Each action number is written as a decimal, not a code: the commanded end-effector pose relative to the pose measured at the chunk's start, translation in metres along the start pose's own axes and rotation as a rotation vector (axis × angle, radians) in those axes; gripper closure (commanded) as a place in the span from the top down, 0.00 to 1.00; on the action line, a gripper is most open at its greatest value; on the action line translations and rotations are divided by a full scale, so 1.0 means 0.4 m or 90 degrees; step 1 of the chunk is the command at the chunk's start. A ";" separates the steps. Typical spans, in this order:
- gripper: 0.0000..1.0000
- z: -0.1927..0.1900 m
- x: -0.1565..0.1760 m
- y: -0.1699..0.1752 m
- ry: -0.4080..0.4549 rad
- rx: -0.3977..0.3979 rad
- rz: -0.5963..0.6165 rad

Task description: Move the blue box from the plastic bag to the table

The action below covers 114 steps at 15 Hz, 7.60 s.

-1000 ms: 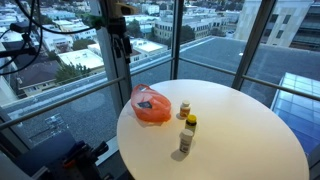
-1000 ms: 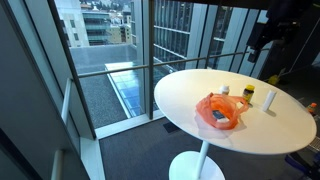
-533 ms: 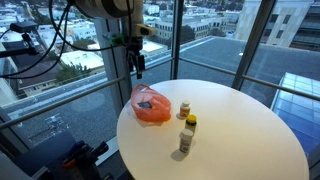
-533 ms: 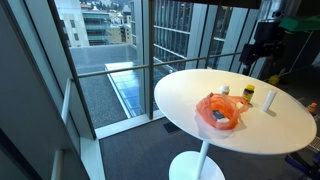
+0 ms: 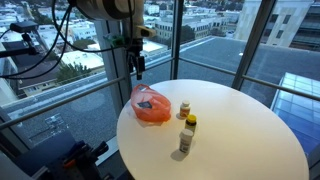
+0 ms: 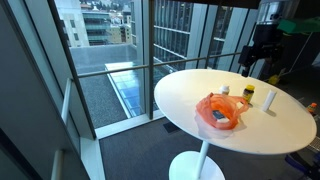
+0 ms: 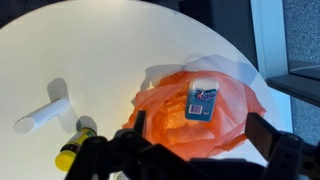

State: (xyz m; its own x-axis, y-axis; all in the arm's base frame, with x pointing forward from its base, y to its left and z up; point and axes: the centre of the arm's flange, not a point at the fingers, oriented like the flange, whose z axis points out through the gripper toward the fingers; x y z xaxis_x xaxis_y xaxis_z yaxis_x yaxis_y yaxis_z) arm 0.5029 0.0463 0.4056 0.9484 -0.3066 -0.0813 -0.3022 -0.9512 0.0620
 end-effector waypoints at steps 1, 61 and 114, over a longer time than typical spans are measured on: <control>1.00 0.027 0.021 0.007 -0.007 -0.013 0.020; 0.40 0.228 0.157 0.146 -0.020 -0.029 0.146; 1.00 -0.024 0.003 0.336 0.038 -0.018 -0.050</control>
